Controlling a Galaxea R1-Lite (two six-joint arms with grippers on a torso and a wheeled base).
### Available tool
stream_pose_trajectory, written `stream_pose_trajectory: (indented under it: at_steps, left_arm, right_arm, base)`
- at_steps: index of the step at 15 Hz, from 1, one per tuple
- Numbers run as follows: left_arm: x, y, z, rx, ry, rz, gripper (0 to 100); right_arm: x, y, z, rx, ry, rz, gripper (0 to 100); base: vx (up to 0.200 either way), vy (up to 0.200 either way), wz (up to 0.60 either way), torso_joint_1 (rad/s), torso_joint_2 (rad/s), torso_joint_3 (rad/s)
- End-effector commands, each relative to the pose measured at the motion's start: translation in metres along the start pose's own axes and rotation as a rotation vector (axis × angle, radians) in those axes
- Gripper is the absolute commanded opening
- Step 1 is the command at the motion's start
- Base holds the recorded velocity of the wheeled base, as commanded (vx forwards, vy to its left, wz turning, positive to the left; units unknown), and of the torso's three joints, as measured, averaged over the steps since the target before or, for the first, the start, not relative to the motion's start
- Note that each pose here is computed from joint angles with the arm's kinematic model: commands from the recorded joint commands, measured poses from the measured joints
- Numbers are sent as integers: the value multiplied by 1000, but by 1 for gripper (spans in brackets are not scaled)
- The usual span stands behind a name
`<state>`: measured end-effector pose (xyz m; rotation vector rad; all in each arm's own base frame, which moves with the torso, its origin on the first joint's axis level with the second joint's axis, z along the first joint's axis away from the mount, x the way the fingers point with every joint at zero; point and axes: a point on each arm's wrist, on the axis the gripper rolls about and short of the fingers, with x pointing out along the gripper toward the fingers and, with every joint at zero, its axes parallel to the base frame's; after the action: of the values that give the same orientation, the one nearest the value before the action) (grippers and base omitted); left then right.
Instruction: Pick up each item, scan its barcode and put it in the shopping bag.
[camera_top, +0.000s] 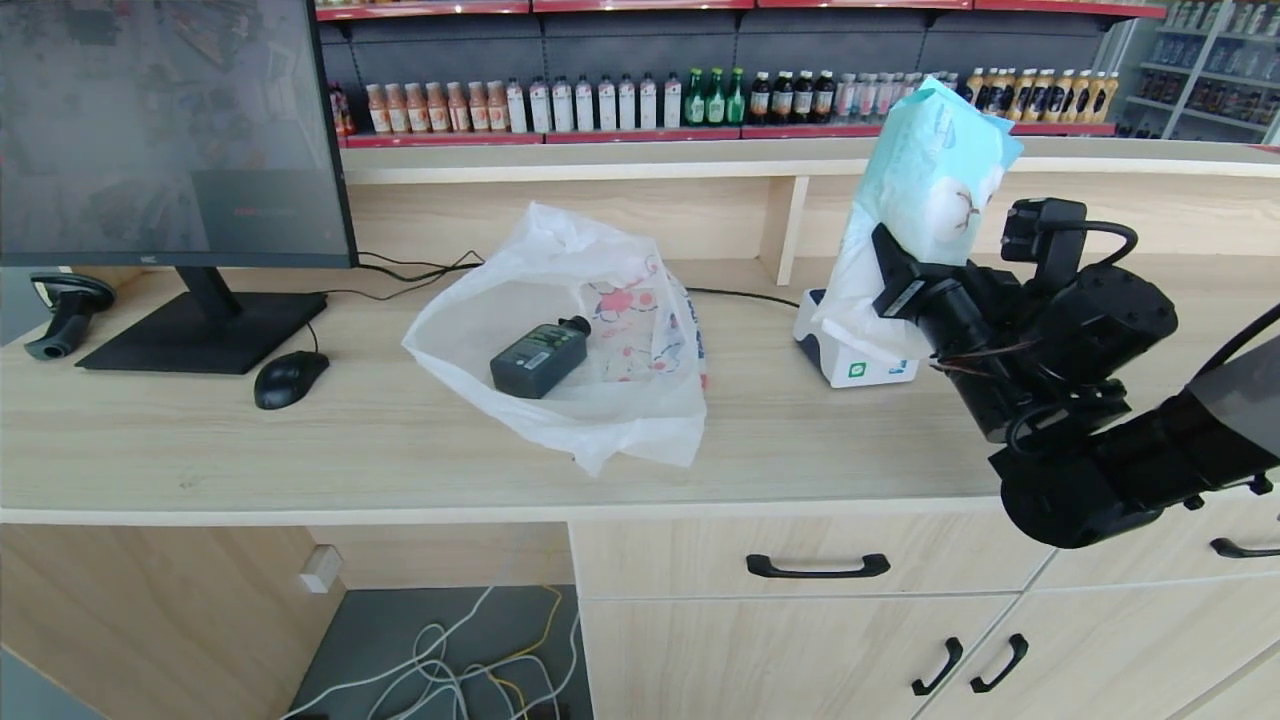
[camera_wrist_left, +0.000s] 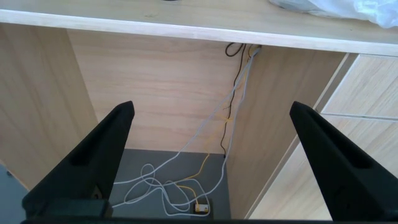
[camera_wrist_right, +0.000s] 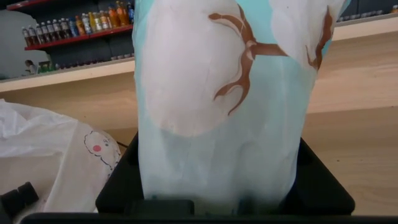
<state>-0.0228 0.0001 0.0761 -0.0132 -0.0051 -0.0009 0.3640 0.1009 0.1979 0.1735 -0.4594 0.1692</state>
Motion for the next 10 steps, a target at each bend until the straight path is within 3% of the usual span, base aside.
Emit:
stream_pose_trajectory:
  at_steps: [1, 7, 10]
  left_arm:
    - [0, 0, 0, -1, -1, 1, 100]
    - [0, 0, 0, 1, -1, -1, 100]
    - [0, 0, 0, 1, 0, 1, 100]
  right_arm:
    - [-6, 11, 19, 15, -31, 28, 0]
    - [-33, 55, 37, 47, -23, 155, 0]
    - [-33, 56, 36, 51, -24, 157, 0]
  base:
    - [0, 0, 0, 0, 0, 0]
    - [0, 0, 0, 0, 0, 0]
    - [0, 0, 0, 0, 0, 0]
